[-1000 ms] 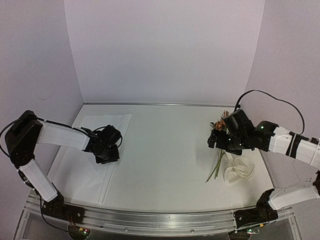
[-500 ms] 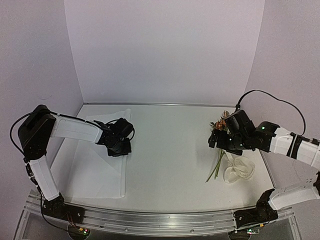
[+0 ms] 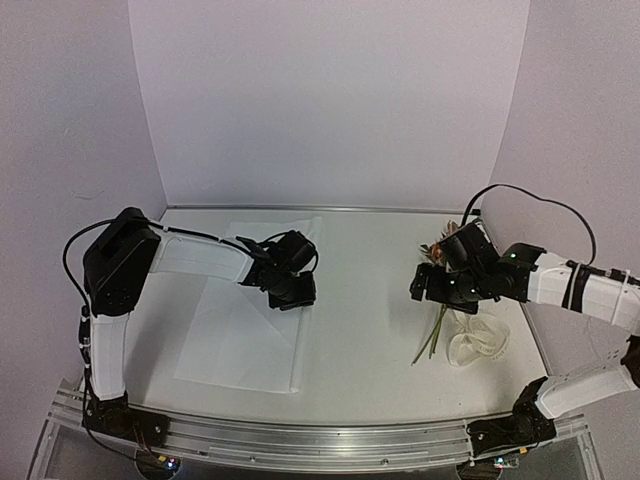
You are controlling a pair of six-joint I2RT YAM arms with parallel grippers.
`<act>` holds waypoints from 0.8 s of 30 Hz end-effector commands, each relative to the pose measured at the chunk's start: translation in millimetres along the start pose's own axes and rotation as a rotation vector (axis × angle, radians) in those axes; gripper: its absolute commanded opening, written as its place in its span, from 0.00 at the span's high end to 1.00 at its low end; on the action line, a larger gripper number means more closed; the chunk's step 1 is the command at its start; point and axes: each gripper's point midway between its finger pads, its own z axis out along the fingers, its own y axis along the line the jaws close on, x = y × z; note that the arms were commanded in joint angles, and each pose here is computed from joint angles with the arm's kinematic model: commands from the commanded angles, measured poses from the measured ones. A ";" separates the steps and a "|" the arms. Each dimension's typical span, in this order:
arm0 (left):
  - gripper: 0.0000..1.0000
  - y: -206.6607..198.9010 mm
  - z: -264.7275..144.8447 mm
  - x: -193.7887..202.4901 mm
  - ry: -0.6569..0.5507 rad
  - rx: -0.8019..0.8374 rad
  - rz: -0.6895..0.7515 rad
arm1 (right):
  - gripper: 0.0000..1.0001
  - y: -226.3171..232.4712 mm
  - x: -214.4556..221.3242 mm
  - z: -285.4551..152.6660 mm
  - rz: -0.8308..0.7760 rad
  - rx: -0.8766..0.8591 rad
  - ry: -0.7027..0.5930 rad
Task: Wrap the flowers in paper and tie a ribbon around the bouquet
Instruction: Move the folded wrapping paper to the center of the board, then adjust the folded wrapping paper at the center of the board.
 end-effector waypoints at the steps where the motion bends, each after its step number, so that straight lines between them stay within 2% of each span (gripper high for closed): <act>1: 0.57 -27.7 -33.2 -21.4 -0.056 0.105 -0.023 | 0.02 29.2 2.8 6.4 -0.021 -0.058 0.017; 5: 0.37 -26.1 -68.8 -36.3 -0.109 0.121 -0.015 | 0.02 60.2 19.6 12.8 -0.067 -0.073 0.047; 9: 0.26 14.4 -98.0 -46.9 -0.147 0.079 -0.066 | 0.02 99.1 48.3 22.9 -0.114 -0.097 0.097; 17: 0.16 155.6 -149.8 -49.5 -0.230 -0.097 -0.247 | 0.02 185.4 98.6 38.8 -0.169 -0.184 0.188; 24: 0.10 216.5 -163.9 -34.8 -0.247 -0.160 -0.351 | 0.02 223.7 132.4 49.9 -0.219 -0.223 0.254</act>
